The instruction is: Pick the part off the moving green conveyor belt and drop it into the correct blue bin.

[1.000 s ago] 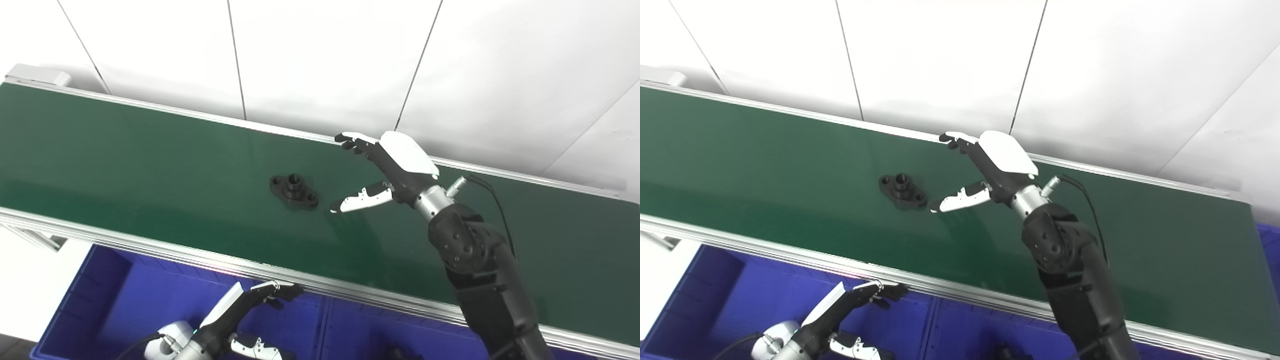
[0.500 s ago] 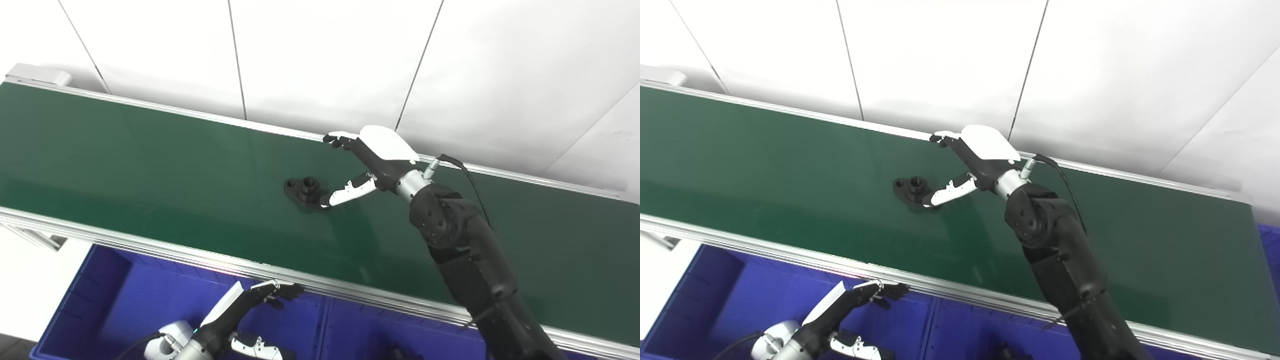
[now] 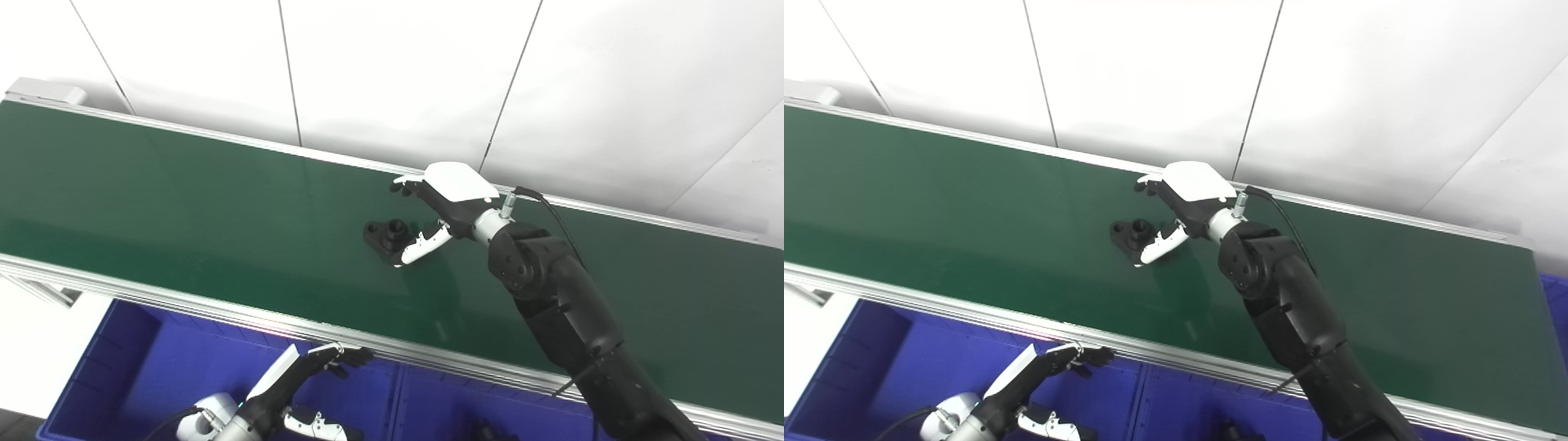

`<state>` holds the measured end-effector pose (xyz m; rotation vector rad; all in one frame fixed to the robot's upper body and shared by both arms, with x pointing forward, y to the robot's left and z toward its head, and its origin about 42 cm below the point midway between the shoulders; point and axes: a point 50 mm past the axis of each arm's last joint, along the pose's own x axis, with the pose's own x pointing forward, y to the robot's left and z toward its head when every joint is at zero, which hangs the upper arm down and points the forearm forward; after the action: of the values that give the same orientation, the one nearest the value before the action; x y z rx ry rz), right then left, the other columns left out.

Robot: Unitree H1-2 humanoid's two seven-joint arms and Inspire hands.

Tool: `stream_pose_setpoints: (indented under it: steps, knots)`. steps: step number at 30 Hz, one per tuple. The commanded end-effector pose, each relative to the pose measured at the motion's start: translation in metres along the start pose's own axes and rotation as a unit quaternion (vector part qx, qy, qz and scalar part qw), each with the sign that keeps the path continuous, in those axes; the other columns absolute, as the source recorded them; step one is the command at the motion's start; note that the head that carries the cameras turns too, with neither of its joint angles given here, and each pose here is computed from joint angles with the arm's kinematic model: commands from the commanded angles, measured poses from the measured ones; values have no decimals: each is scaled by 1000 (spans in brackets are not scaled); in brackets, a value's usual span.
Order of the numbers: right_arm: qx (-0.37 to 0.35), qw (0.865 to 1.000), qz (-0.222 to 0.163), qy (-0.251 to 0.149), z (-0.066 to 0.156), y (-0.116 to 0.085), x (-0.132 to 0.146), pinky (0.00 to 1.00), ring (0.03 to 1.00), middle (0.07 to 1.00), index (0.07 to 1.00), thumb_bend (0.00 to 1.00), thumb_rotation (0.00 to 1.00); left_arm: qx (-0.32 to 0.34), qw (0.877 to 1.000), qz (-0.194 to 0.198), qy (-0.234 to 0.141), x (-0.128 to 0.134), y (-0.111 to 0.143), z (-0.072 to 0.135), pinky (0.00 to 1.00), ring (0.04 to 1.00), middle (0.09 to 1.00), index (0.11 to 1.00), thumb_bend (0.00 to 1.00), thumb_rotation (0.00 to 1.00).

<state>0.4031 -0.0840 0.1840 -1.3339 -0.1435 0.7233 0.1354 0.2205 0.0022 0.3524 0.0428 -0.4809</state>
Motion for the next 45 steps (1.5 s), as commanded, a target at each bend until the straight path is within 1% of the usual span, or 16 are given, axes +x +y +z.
stream_pose_setpoints:
  steps: [1, 7, 14, 19, 24, 28, 30, 31, 33, 34, 35, 36, 38, 40, 42, 45]
  knots:
    - [-14, 1000, -16, -7, 2, -13, -2, 728, 777, 799, 833, 798, 400, 3, 999, 7, -35, 4, 3, 10, 652, 751, 801, 740, 863, 322]
    - [2, 1000, -10, -1, -7, 6, -10, 724, 778, 805, 831, 792, 347, 5, 999, 11, -39, 5, 2, 12, 642, 742, 799, 737, 867, 320]
    - [-12, 1000, -6, -4, -16, 25, -18, 690, 748, 772, 822, 771, 313, 1, 999, 8, -42, 4, 1, 14, 654, 753, 804, 740, 863, 299]
    - [-37, 999, 12, -2, -20, 41, -24, 673, 739, 761, 813, 758, 284, 0, 999, 6, -45, 2, 1, 16, 659, 755, 806, 742, 863, 295]
    - [-31, 999, 1, -10, -22, 60, -28, 616, 686, 722, 778, 748, 179, -2, 999, 6, -46, 1, 1, 18, 666, 765, 811, 741, 864, 290]
    - [-24, 999, -26, -24, -21, 78, -31, 613, 676, 715, 741, 741, 113, -5, 999, 8, -44, -1, 0, 17, 667, 769, 815, 742, 861, 278]
    - [-24, 999, -37, -21, -19, 85, -30, 569, 631, 671, 695, 711, 100, -2, 999, 12, -45, -2, 1, 18, 667, 768, 814, 742, 862, 290]
    - [-23, 999, -43, -20, -18, 87, -29, 511, 570, 612, 547, 568, 127, -2, 999, 13, -46, -3, 1, 19, 670, 769, 816, 742, 864, 301]
    - [-26, 998, -57, -21, -16, 91, -28, 484, 541, 591, 515, 537, 130, -7, 999, 15, -46, -5, 2, 20, 673, 770, 816, 740, 866, 300]
    - [-24, 997, -70, -22, -14, 93, -29, 475, 531, 584, 504, 527, 131, -7, 999, 15, -48, -6, 2, 21, 674, 770, 817, 740, 867, 299]
    - [-22, 996, -79, -23, -12, 94, -30, 354, 421, 489, 520, 524, 53, -8, 999, 15, -49, -7, 3, 22, 676, 772, 820, 743, 866, 294]
    - [-17, 995, -95, -26, -11, 95, -31, 313, 383, 456, 526, 523, 27, -7, 999, 16, -50, -8, 3, 23, 676, 773, 821, 744, 866, 293]
    - [-15, 992, -119, -28, -11, 98, -32, 212, 270, 471, 493, 529, 4, -8, 998, 18, -52, -9, 3, 25, 668, 767, 816, 741, 867, 285]
    - [-20, 990, -134, -25, -12, 102, -32, 179, 232, 471, 487, 529, 1, -7, 998, 17, -53, -10, 3, 26, 668, 766, 817, 741, 864, 284]
    - [-29, 989, -142, -24, -14, 107, -32, 175, 234, 410, 504, 522, 0, -7, 998, 17, -53, -12, 4, 26, 666, 761, 816, 739, 861, 281]
    - [-33, 988, -146, -24, -15, 110, -34, 215, 276, 450, 499, 526, 0, -13, 999, 17, -49, -13, 5, 25, 663, 761, 819, 738, 861, 272]
